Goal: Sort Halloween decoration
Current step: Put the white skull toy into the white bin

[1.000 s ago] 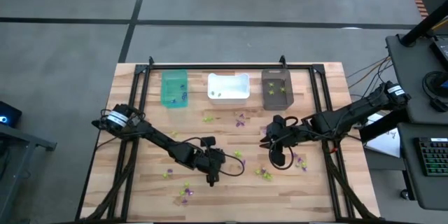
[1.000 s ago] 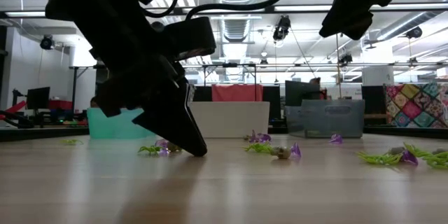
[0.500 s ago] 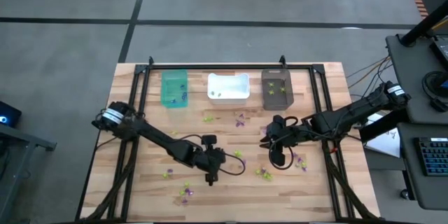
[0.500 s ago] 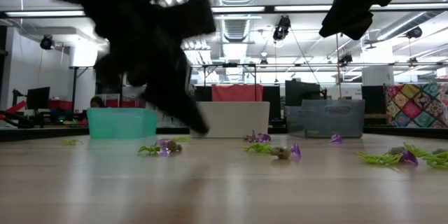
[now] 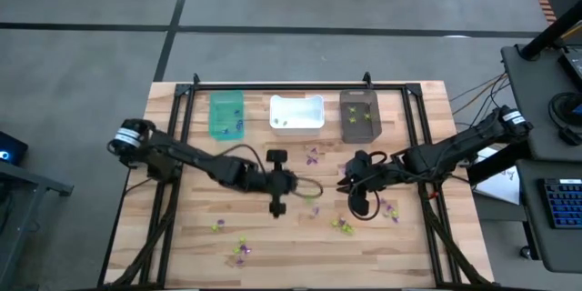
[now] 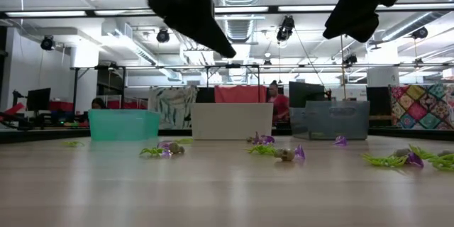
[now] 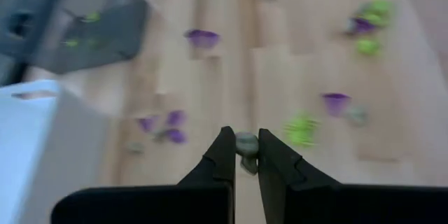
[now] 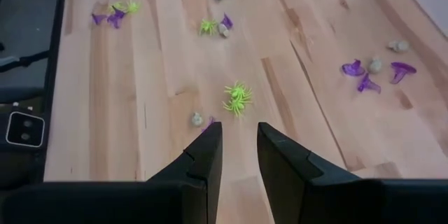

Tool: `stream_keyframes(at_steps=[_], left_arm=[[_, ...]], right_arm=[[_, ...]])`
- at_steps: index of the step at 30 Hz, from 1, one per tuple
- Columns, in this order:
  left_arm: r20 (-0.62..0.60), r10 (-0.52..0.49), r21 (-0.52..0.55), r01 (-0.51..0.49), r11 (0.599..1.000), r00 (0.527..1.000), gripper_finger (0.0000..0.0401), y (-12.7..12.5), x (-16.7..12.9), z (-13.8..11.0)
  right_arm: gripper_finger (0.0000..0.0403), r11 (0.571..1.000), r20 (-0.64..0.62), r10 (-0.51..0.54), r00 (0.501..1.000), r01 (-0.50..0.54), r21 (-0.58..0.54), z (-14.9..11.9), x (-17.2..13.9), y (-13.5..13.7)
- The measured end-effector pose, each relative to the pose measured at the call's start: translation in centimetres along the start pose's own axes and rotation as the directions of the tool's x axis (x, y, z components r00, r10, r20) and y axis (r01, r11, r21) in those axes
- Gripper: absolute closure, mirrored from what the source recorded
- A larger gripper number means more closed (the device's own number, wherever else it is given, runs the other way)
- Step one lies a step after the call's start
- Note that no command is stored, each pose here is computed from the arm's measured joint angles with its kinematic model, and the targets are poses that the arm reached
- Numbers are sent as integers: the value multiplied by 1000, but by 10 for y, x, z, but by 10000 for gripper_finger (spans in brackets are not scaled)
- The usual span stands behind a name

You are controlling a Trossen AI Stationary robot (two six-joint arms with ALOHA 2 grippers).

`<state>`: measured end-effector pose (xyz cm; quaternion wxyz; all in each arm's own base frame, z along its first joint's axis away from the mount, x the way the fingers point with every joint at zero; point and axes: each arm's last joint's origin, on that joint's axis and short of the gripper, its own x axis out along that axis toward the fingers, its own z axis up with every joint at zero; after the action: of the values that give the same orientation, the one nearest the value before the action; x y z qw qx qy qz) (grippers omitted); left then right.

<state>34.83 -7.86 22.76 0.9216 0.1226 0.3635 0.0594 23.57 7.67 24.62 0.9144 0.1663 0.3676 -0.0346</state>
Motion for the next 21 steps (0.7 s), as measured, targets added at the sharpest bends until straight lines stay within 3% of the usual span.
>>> stream_keyframes(at_steps=[4,7,12,16,21], left_arm=[[-23,73,-33,-73,997,997,398,36,8,-1],[-52,143,-136,-149,979,988,397,72,16,-3],[-101,263,-371,-282,885,960,396,136,23,-11],[-133,318,-436,-344,832,939,395,176,23,-20],[-157,318,-467,-354,810,935,395,208,22,-33]], right_arm=[[321,1000,-25,-16,1000,16,19,-2,8,0],[321,999,-50,-33,998,35,39,-5,16,0],[321,997,-92,-62,994,65,37,-10,30,0],[321,996,-124,-83,989,86,20,-14,36,-1],[321,996,-130,-87,988,90,14,-15,38,-1]])
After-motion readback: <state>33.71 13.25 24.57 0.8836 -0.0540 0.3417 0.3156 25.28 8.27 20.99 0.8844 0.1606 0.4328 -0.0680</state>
